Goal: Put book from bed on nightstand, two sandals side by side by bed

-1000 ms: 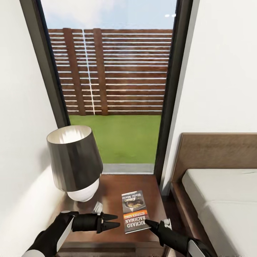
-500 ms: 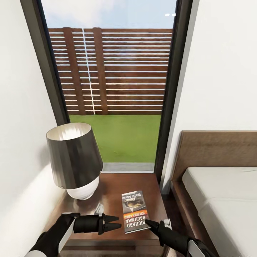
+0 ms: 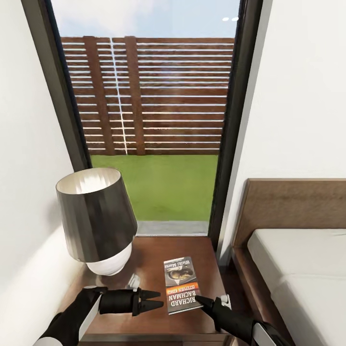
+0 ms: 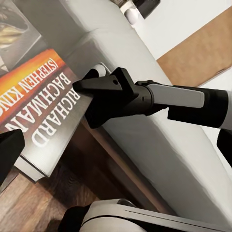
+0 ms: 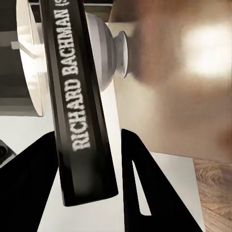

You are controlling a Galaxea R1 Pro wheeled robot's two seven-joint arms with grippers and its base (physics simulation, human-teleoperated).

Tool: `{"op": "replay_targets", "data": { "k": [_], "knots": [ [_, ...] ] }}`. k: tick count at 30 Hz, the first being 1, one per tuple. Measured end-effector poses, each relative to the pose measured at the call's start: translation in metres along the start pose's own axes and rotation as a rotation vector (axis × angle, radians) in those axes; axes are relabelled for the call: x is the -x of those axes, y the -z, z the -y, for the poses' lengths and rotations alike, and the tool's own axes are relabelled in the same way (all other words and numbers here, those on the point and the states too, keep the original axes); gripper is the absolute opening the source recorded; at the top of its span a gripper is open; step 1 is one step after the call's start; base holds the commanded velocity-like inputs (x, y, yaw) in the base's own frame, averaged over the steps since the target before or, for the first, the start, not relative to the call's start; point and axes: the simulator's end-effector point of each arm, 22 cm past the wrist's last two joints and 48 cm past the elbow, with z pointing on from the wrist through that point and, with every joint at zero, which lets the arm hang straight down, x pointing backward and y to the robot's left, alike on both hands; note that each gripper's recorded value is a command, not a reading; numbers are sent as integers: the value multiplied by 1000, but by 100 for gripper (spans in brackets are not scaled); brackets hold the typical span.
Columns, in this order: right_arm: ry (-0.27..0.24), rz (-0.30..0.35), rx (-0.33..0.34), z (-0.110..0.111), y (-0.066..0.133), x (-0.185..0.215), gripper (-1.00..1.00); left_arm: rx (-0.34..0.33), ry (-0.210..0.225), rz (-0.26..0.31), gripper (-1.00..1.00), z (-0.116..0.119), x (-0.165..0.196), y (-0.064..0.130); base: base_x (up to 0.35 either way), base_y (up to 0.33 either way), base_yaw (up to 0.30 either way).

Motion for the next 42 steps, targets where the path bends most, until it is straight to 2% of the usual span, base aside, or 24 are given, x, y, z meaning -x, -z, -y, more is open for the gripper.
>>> {"op": "replay_targets", "data": {
  "k": [9,19,42],
  "knots": [
    [1,0,0,0,0,0,-100,0,-1,0,100,0,0,0,176,0,0],
    [0,0,0,0,0,0,-100,-2,0,0,100,0,0,0,20,0,0],
    [2,0,-1,51,-5,-10,-100,-3,-1,0,100,-31,-41,-6,0,0,0]
  ]
}}
